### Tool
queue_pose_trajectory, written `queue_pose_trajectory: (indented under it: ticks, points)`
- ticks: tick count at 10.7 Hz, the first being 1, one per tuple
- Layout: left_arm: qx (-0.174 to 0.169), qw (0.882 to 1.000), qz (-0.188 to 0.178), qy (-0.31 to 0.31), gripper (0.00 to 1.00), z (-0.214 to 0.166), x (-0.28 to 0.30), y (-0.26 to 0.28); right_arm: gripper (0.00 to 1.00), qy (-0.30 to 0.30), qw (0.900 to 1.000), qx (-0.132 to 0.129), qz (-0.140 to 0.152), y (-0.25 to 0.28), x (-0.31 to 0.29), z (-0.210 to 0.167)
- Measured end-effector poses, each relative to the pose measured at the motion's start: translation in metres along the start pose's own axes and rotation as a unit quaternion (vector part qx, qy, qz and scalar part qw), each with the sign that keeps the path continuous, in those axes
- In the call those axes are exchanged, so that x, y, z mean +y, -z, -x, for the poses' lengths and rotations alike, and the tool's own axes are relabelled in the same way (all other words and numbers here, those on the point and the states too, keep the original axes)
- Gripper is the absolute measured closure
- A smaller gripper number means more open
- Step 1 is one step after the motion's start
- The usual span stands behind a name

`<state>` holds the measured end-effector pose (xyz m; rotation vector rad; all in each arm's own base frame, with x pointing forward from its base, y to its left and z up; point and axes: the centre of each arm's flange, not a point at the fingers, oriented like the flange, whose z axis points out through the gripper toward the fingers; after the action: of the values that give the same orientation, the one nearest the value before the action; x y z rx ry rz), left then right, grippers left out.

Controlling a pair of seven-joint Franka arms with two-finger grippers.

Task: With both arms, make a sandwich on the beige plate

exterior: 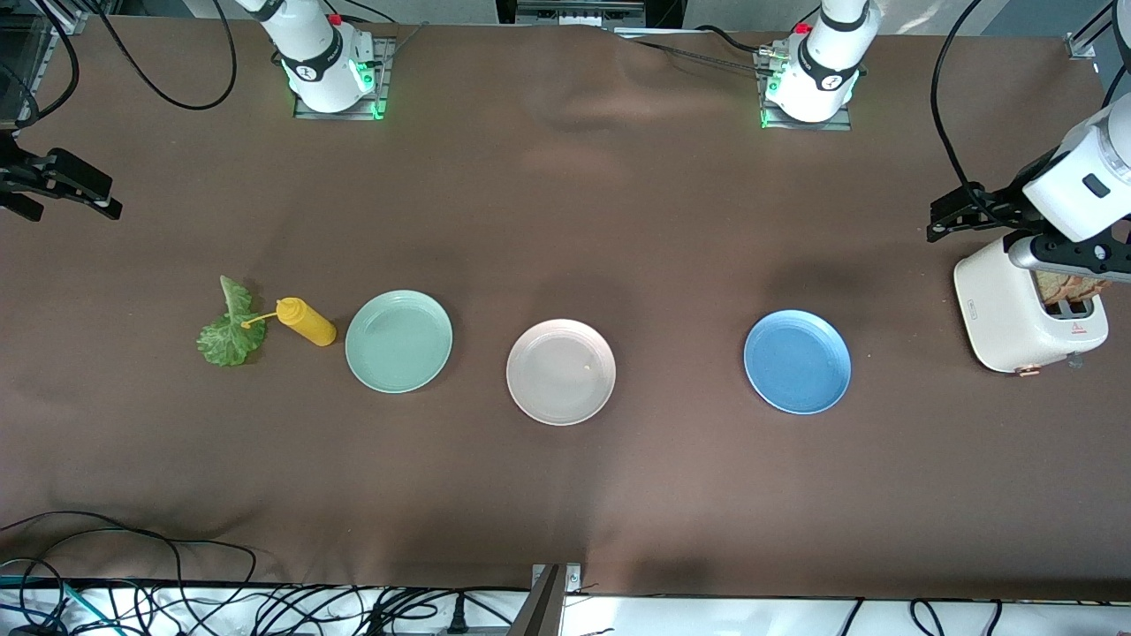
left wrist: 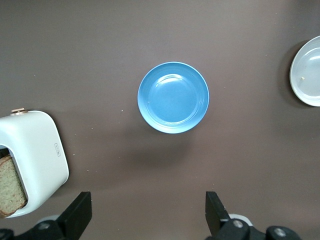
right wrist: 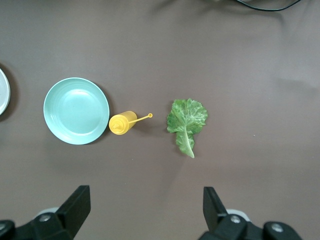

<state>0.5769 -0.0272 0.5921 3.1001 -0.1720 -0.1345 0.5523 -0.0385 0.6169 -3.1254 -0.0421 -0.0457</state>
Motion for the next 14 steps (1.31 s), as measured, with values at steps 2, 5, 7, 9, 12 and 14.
queue_pose_trajectory:
  ticks: [2, 5, 7, 9, 12, 14]
  points:
    - [0.000, 1.000, 0.000, 0.002, 0.00, 0.000, -0.002, 0.000, 0.00, 0.000, 1.000, 0.000, 0.000, 0.000, 0.000, 0.000]
    - [0.000, 1.000, 0.000, 0.005, 0.00, 0.000, -0.005, 0.000, 0.00, 0.000, 1.000, 0.000, 0.000, 0.000, 0.000, 0.000]
    - [0.000, 1.000, 0.001, 0.010, 0.00, 0.001, -0.010, 0.000, 0.00, 0.000, 1.000, 0.000, 0.000, 0.000, 0.000, 0.000]
    - [0.000, 1.000, 0.001, 0.014, 0.00, 0.001, -0.016, 0.000, 0.00, 0.000, 1.000, 0.000, 0.000, 0.000, 0.000, 0.000]
    - [-0.002, 1.000, 0.001, 0.014, 0.00, 0.001, -0.016, -0.001, 0.00, 0.000, 1.000, 0.001, 0.000, 0.000, 0.000, 0.000]
    - [-0.002, 1.000, 0.001, 0.014, 0.00, 0.001, -0.016, -0.002, 0.00, 0.000, 1.000, 0.001, 0.000, -0.001, 0.000, -0.001]
